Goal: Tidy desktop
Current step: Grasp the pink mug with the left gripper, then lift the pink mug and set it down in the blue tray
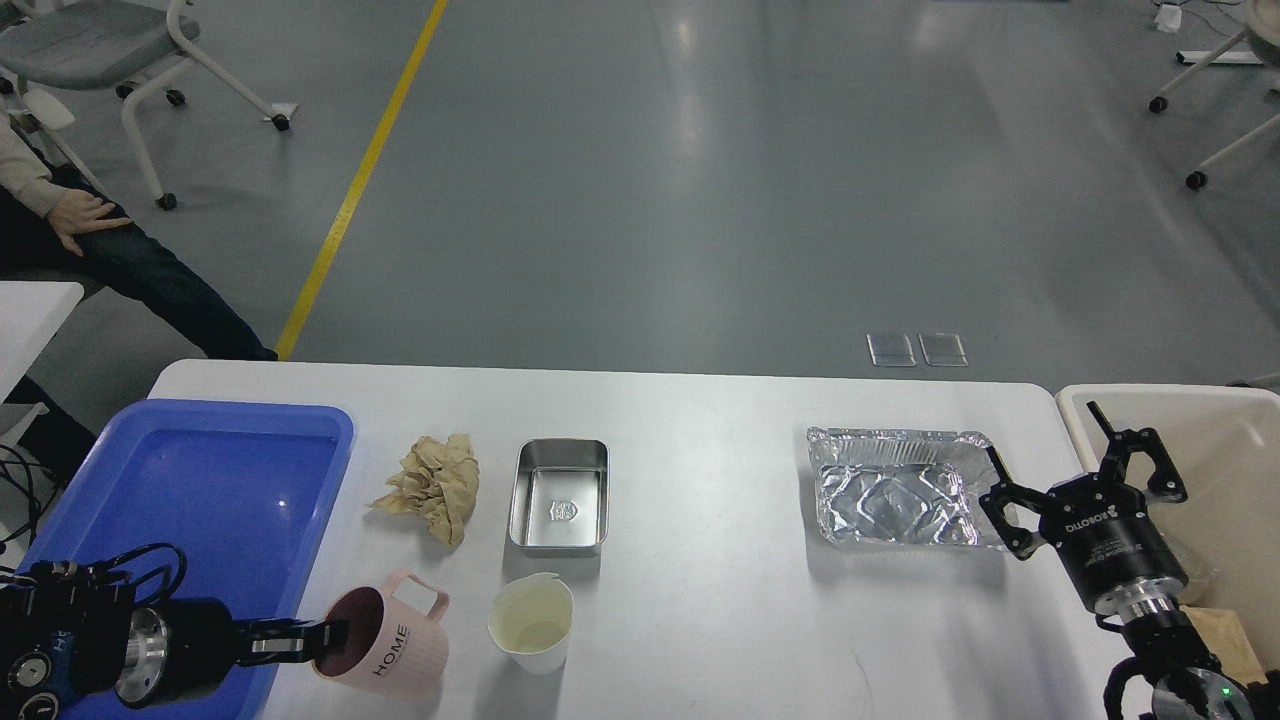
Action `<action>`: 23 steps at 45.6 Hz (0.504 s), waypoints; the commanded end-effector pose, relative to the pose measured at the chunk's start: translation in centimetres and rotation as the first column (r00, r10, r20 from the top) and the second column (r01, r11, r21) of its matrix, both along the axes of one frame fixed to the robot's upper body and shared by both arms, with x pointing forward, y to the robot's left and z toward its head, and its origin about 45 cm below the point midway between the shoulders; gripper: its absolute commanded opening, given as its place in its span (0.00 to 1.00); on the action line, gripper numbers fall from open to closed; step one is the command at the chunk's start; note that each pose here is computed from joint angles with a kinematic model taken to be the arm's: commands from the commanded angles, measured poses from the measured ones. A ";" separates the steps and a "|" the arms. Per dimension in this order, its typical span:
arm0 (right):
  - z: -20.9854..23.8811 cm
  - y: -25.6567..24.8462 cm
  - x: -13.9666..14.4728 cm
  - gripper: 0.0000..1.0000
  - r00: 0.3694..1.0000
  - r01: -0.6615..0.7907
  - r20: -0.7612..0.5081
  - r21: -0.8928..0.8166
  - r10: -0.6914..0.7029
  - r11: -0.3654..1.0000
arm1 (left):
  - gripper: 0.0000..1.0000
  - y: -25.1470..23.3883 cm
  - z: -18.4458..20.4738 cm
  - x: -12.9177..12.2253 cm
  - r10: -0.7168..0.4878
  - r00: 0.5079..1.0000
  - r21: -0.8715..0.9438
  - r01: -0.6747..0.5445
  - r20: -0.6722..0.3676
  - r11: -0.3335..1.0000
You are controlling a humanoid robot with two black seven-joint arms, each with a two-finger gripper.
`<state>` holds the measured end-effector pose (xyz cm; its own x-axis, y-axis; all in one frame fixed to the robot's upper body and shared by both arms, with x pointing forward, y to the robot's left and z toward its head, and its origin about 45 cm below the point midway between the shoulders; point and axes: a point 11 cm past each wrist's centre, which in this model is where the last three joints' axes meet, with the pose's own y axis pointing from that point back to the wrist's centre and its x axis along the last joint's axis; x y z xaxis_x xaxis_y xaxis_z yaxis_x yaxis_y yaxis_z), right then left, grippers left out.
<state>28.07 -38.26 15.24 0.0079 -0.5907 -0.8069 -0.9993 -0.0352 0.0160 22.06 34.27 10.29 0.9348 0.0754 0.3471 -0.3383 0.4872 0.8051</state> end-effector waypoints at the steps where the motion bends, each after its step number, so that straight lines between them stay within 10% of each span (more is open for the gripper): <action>1: 0.0 0.0 0.0 1.00 1.000 0.000 0.001 0.000 0.000 1.000 | 0.00 -0.3 0.4 0.3 -0.010 1.000 -0.026 0.010 0.012 1.000; 23: -0.1 0.5 0.1 1.00 1.000 0.001 0.002 0.013 -0.001 1.000 | 0.00 5.8 9.8 3.0 0.026 0.991 0.052 -0.033 0.131 0.998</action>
<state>28.19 -37.83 15.19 0.0095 -0.5801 -0.8145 -0.9993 -0.0342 0.0127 24.60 38.55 17.11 0.9002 0.0724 0.4294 -0.4126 0.4566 0.7882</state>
